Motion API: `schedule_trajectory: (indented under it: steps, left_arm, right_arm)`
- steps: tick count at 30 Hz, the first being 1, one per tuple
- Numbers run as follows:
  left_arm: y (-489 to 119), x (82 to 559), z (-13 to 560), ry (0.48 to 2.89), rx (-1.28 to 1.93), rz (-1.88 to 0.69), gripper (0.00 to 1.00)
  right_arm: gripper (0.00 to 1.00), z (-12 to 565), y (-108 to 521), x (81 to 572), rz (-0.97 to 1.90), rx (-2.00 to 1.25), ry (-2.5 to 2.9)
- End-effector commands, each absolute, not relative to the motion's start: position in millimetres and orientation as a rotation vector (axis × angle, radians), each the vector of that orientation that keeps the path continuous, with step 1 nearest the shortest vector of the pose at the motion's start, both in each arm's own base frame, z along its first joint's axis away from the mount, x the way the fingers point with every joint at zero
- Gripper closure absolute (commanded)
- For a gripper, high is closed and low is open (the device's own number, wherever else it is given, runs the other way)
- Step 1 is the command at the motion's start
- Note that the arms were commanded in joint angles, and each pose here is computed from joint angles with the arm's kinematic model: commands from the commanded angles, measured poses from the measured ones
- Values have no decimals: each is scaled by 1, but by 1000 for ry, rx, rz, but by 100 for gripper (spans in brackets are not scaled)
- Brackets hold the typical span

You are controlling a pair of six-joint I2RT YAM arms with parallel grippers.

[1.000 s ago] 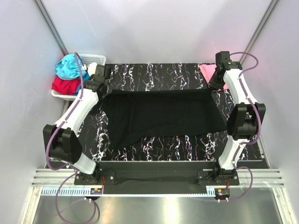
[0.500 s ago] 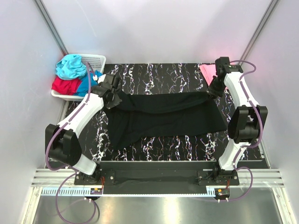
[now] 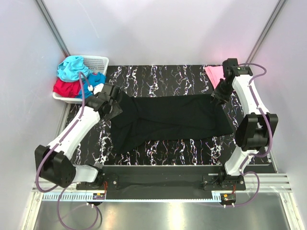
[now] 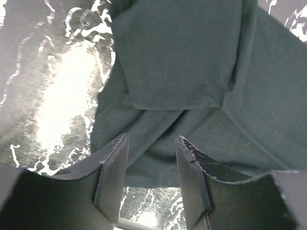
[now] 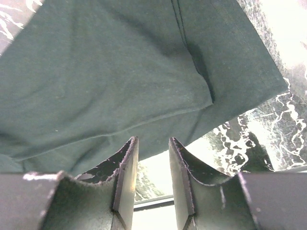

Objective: Fold and stack the t-shirts
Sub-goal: Fold the tshirt

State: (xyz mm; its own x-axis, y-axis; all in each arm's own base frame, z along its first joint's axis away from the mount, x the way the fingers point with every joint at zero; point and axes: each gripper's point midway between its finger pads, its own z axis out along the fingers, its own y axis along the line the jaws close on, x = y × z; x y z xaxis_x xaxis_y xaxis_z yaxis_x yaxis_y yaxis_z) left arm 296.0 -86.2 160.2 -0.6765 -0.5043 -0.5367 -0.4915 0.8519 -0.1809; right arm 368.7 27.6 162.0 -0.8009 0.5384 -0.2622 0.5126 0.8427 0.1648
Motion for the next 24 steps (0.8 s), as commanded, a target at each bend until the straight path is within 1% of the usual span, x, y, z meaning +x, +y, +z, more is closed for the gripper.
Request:
schedule_trajectory:
  steps: [1, 2, 3, 4, 5, 6, 7, 8, 10, 13, 15, 16, 17, 19, 21, 24]
  left_arm:
    - [-73, 299, 171, 2355, -769, 22, 50]
    - [-75, 304, 169, 2360, -765, 29, 49]
    - [-78, 309, 167, 2369, -748, 26, 48]
    - [-86, 320, 163, 2399, -703, 14, 48]
    - [-90, 328, 161, 2416, -689, 7, 48]
    - [-96, 336, 160, 2435, -665, -15, 47]
    - [-106, 347, 167, 2446, -648, -75, 47]
    - [-112, 356, 154, 2489, -641, -78, 47]
    - [-120, 374, 159, 2492, -640, -151, 47]
    - [-118, 404, 148, 2495, -685, -220, 47]
    - [-114, 421, 152, 2478, -702, -246, 47]
    - [-106, 428, 142, 2493, -727, -234, 47]
    - [-104, 432, 140, 2493, -733, -231, 47]
    - [-97, 442, 139, 2486, -743, -225, 47]
    - [-93, 447, 126, 2506, -752, -211, 46]
    - [-100, 458, 109, 2554, -752, -284, 48]
  right_arm:
    - [61, 190, 32, 385, 179, 806, 2606]
    - [62, 182, 34, 391, 183, 808, 2618]
    - [66, 178, 34, 397, 181, 809, 2619]
    - [68, 182, 42, 406, 245, 791, 2611]
    - [72, 170, 45, 413, 252, 785, 2638]
    - [82, 168, 47, 418, 264, 779, 2645]
    - [83, 173, 50, 427, 288, 762, 2631]
    - [86, 170, 52, 430, 295, 759, 2637]
    - [90, 165, 57, 441, 332, 737, 2644]
    - [89, 154, 64, 455, 383, 717, 2649]
    - [89, 136, 67, 462, 395, 719, 2681]
    - [89, 133, 72, 467, 432, 712, 2685]
    - [89, 119, 73, 469, 435, 714, 2711]
    - [89, 112, 79, 475, 462, 699, 2712]
    - [89, 100, 80, 479, 468, 692, 2729]
    - [89, 90, 83, 488, 487, 689, 2738]
